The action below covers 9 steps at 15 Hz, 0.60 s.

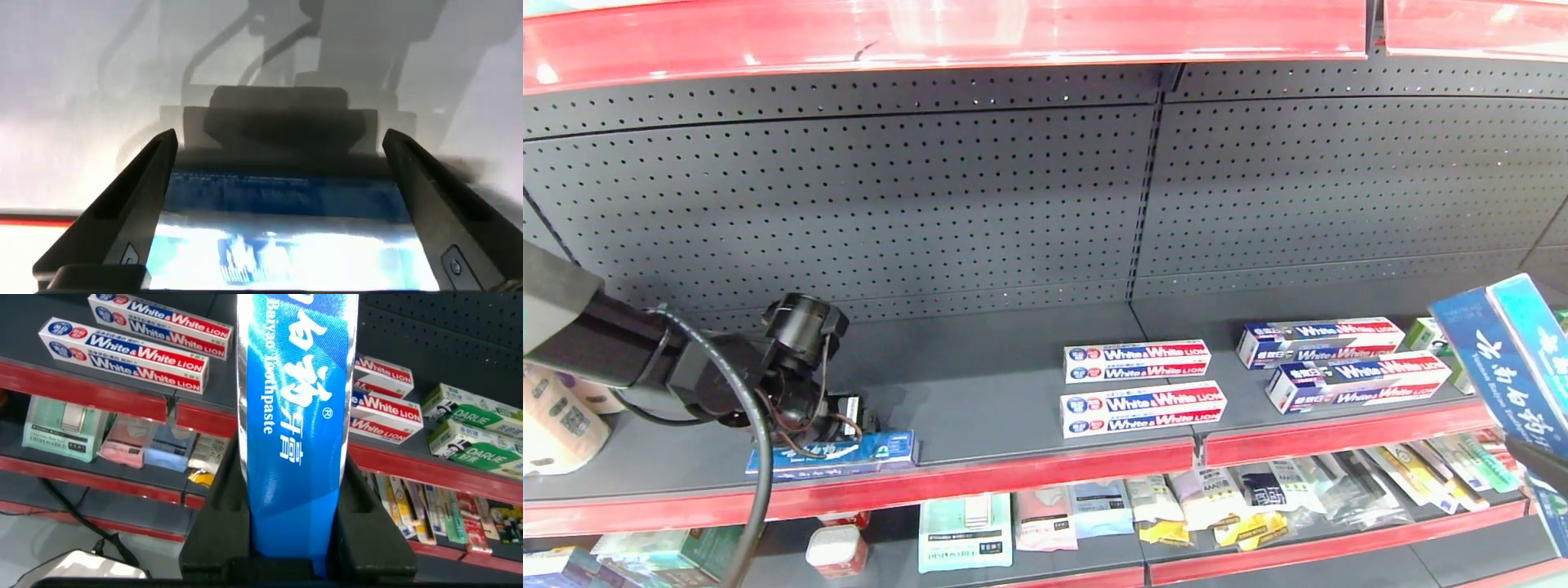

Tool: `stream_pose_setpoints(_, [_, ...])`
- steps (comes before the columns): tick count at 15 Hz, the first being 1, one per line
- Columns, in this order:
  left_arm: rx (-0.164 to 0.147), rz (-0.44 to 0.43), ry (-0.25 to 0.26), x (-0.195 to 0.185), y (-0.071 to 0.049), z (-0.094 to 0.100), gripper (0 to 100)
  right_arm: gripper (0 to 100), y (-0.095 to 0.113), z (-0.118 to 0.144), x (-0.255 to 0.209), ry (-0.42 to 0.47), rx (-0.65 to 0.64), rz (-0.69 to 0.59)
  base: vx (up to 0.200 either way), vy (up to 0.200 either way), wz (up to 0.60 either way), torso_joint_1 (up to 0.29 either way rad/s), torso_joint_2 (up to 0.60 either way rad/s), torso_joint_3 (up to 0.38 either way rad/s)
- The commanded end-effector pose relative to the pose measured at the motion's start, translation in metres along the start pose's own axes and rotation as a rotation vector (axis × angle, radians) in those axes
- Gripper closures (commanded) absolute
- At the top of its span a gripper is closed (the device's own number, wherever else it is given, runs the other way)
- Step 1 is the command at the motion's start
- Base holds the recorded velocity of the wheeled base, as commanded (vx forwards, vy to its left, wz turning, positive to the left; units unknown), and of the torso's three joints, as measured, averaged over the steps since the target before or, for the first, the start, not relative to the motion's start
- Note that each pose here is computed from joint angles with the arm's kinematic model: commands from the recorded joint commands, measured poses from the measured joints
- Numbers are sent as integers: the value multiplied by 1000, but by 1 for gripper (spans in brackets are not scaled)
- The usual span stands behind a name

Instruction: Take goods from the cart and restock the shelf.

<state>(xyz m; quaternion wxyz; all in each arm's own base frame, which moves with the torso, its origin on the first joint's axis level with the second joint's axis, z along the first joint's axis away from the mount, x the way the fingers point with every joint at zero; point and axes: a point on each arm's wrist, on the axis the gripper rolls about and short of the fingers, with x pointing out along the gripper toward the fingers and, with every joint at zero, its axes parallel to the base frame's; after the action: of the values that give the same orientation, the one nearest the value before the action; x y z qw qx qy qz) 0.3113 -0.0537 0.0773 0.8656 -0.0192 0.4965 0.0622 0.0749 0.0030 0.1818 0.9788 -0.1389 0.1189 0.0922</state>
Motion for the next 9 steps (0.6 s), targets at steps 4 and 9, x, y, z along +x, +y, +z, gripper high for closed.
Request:
stream_pose_setpoints(4, [1, 1, 6, -3, 2, -4, 0, 100, 1, -1, -4, -15, -3, -5, 0, 0, 0, 0, 0, 0])
stream_pose_setpoints(9, [0, -3, 4, -3, 2, -4, 0, 100, 2, -2, -7, -23, -4, -9, 0, 0, 0, 0, 0, 0])
